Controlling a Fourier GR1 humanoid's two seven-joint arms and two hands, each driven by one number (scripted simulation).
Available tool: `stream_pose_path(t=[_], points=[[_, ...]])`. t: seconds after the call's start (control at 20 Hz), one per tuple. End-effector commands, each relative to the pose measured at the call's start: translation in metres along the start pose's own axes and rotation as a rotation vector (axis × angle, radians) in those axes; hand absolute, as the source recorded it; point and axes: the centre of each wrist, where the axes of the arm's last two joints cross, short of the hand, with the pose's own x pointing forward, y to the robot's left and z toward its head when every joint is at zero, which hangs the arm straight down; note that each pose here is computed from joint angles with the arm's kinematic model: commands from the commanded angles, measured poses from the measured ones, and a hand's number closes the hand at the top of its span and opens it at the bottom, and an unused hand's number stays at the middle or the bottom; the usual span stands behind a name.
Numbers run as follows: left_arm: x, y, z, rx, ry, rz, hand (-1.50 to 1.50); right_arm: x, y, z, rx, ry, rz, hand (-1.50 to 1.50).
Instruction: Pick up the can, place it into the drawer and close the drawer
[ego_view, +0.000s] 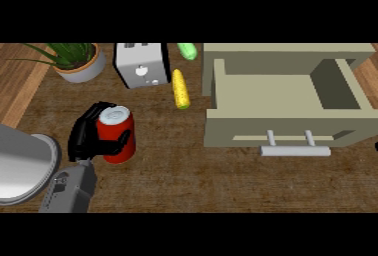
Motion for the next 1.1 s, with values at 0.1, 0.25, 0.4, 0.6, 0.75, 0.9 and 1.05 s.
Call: stream_pose_path(t=[0.1, 0.25, 0.4, 0.6, 0.75, 0.9, 1.05], points=[[0.055, -0.037, -0.020, -0.058, -0.051, -0.015, 1.50, -0.005, 0.005, 0.005, 0.017, -0.008, -0.003, -1.50], [0.071, -0.064, -0.022, -0.075, -0.091, -0.037, 1.50, -0.009, 0.000, 0.005, 0.003, -0.016, -0.007, -1.50], [0.104, -0.078, -0.025, -0.119, -0.102, -0.042, 1.50, 0.016, 0.001, 0.009, -0.018, -0.011, 0.001, -1.50], [0.129, -0.111, -0.035, -0.143, -0.094, -0.046, 1.50, -0.001, 0.006, 0.007, -0.011, -0.019, 0.006, -1.50], [0.158, -0.136, -0.051, -0.180, -0.093, -0.050, 1.50, -0.002, 0.011, -0.004, -0.005, -0.006, -0.004, -1.50], [0.175, -0.164, -0.052, -0.172, -0.111, -0.061, 1.50, -0.005, -0.013, 0.004, -0.014, -0.012, -0.004, -1.50], [0.194, -0.178, -0.054, -0.192, -0.139, -0.077, 1.50, 0.002, -0.010, -0.002, -0.021, -0.028, 0.016, -1.50]])
